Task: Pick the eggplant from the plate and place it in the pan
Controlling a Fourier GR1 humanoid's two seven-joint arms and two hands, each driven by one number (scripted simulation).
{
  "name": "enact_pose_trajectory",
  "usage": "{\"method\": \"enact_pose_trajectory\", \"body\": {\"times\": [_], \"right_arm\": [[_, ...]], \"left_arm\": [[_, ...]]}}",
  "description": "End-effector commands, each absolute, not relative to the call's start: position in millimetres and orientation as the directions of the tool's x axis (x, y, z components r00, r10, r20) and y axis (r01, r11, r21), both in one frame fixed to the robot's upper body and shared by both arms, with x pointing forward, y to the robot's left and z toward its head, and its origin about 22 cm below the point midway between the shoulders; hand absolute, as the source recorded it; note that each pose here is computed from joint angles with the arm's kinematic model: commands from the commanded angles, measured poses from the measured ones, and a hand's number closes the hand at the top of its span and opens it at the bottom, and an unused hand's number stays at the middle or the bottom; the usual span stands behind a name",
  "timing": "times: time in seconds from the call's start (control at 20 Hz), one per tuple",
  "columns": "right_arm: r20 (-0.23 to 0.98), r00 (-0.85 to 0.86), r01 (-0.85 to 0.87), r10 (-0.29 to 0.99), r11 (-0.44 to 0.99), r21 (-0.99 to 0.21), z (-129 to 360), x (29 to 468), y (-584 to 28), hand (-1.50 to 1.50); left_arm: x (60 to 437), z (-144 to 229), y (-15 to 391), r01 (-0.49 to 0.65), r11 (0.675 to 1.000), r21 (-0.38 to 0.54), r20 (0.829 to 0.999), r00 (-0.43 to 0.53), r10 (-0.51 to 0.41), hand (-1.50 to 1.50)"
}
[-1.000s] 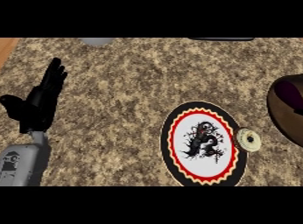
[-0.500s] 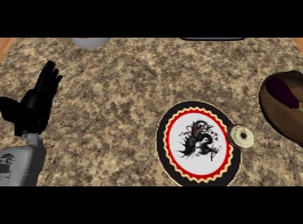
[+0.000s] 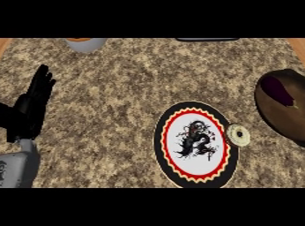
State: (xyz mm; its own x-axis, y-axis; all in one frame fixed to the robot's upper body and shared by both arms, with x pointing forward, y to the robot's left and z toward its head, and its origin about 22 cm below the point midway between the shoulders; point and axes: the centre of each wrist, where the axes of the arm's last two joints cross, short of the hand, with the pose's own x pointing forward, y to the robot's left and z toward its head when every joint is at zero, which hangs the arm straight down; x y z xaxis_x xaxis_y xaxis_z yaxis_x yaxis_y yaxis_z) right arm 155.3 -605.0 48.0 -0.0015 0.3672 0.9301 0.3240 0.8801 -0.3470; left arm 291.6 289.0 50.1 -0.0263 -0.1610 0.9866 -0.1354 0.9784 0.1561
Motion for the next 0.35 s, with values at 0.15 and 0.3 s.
{"method": "enact_pose_trajectory", "body": {"times": [0.15, 0.3], "right_arm": [[0.951, -0.12, 0.171, 0.283, 0.95, -0.261, 45, 113, -612, -1.5], [0.942, -0.114, 0.192, 0.317, 0.937, -0.292, 40, 104, -608, -1.5]], "left_arm": [[289, 44, 274, -0.14, 0.979, 0.146, 0.988, -0.029, -0.151, 0.0], [289, 40, 274, -0.124, 0.981, 0.15, 0.987, -0.037, -0.156, 0.0]]}}
